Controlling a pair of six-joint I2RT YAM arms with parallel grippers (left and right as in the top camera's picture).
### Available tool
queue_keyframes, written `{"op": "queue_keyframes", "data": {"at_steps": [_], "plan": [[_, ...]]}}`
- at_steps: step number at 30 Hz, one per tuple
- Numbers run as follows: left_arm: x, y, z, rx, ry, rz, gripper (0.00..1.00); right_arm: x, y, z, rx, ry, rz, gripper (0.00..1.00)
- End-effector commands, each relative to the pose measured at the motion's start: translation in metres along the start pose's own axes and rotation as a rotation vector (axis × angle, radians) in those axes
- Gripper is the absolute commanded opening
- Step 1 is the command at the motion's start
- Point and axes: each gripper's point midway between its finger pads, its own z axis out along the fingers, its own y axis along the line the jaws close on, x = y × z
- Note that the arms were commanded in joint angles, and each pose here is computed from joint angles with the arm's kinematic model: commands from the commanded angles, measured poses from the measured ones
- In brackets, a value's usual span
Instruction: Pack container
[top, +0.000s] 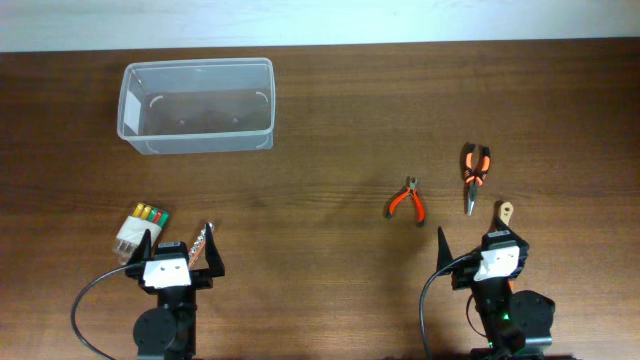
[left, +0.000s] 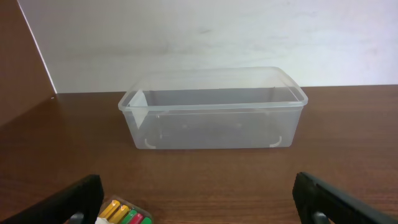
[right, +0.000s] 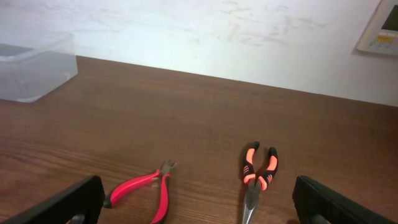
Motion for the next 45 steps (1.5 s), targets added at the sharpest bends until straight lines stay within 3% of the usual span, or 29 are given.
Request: {"op": "queue_keyframes", "data": {"at_steps": [1,6,11,15,21,27,30,33,36,39,45], "plan": [[-0.001,-0.002,0.000,0.014,-0.004,-0.011,0.99,0.004,0.001,0.001,0.000,0.009,0.106,0.99],[-0.009,-0.018,-0.005,0.114,0.024,-0.054,0.99,-0.010,0.011,-0.001,-0.068,-0.027,0.250,0.99],[-0.068,-0.002,-0.019,0.048,0.056,-0.048,0.99,-0.050,0.007,-0.009,-0.068,-0.088,0.237,0.99],[-0.102,0.008,-0.012,-0.003,0.179,-0.027,0.99,-0.070,0.005,-0.003,-0.072,-0.037,0.241,0.98],[-0.129,-0.006,0.036,0.046,0.436,0.010,0.99,-0.095,0.009,0.025,-0.128,0.205,0.273,0.99],[-0.135,-0.032,0.084,0.209,0.774,-0.052,0.99,-0.095,0.010,0.038,-0.167,0.607,0.224,0.98],[-0.140,-0.037,0.104,0.232,0.874,-0.071,0.99,-0.087,0.010,0.040,-0.183,0.799,0.222,0.98],[-0.150,-0.039,0.130,0.236,0.866,-0.072,0.99,-0.077,0.014,0.054,-0.202,0.913,0.272,0.98],[-0.166,-0.042,0.163,0.237,0.762,-0.070,0.99,-0.058,0.028,0.066,-0.273,0.993,0.322,0.98],[-0.171,-0.044,0.191,0.237,0.686,-0.067,0.99,-0.035,0.033,0.073,-0.293,1.074,0.259,0.98],[-0.135,-0.050,0.235,0.234,0.705,-0.063,1.00,-0.027,0.061,0.085,-0.371,1.068,0.125,1.00]]}}
